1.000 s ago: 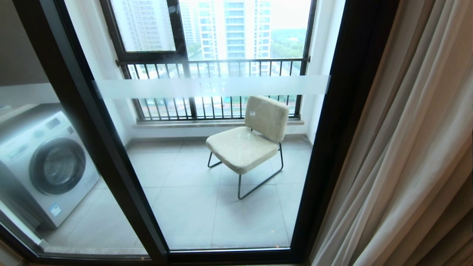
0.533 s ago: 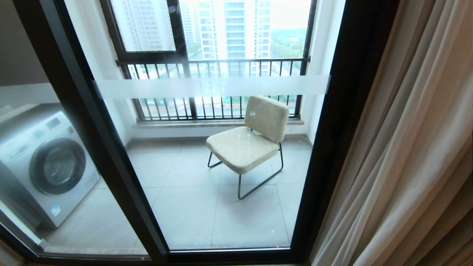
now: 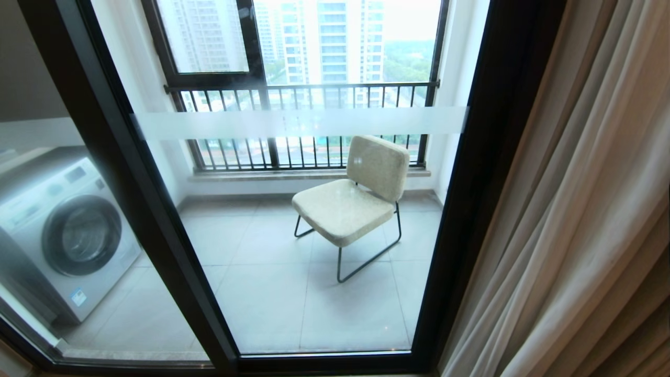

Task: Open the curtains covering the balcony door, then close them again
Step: Close the inner curtains on both sides

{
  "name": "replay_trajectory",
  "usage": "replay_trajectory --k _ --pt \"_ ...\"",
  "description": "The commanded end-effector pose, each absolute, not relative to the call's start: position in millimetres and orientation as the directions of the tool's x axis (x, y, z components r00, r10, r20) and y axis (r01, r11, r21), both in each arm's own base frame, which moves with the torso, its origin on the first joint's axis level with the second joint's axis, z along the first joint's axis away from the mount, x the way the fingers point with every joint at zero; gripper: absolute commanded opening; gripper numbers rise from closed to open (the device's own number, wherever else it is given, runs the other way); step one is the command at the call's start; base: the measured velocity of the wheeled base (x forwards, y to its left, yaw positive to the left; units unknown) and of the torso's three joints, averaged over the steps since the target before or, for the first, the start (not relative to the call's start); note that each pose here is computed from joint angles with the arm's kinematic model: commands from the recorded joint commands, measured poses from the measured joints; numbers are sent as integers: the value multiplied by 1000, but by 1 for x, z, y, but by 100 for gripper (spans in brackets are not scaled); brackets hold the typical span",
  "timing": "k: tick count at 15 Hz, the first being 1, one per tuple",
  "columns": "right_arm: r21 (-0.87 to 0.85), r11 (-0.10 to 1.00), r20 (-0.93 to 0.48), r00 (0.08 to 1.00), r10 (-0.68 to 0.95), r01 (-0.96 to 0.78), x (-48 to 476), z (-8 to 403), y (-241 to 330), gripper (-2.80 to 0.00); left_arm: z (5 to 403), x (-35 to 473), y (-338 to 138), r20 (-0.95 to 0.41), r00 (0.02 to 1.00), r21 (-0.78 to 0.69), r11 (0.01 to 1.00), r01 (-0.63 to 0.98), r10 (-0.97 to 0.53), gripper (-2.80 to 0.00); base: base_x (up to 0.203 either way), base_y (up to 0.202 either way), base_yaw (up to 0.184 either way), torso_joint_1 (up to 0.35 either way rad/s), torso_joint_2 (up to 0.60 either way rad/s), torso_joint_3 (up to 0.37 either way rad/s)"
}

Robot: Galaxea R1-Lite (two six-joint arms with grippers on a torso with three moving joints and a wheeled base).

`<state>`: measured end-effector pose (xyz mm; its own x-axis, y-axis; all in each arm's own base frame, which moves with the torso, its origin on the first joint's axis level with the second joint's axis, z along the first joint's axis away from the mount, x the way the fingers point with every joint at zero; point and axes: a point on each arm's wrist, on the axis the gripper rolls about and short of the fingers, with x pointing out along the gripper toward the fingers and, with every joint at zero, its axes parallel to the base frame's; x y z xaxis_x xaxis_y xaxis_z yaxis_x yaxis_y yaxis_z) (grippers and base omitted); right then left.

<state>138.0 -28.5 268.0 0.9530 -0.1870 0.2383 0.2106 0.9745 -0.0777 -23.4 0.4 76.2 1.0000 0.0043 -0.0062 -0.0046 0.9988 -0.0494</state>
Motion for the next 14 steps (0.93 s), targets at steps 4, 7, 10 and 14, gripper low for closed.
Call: replay_trajectory --k 4,7,10,14 --pt "-79 961 203 948 -246 267 207 276 -56 0 76 -23 0 -6 1000 -50 999 -5 5 -280 0 0 0 0 0 0" --pt "-68 963 239 941 -239 262 240 275 -65 0 76 -23 0 -6 1000 -49 999 -5 5 -280 0 0 0 0 0 0" --pt "-59 964 262 935 -237 261 267 279 -73 0 76 -23 0 -6 1000 -51 999 -5 5 -280 0 0 0 0 0 0" --pt "-58 964 266 934 -237 261 287 280 -78 0 76 -23 0 -6 1000 -51 999 -5 5 -280 0 0 0 0 0 0"
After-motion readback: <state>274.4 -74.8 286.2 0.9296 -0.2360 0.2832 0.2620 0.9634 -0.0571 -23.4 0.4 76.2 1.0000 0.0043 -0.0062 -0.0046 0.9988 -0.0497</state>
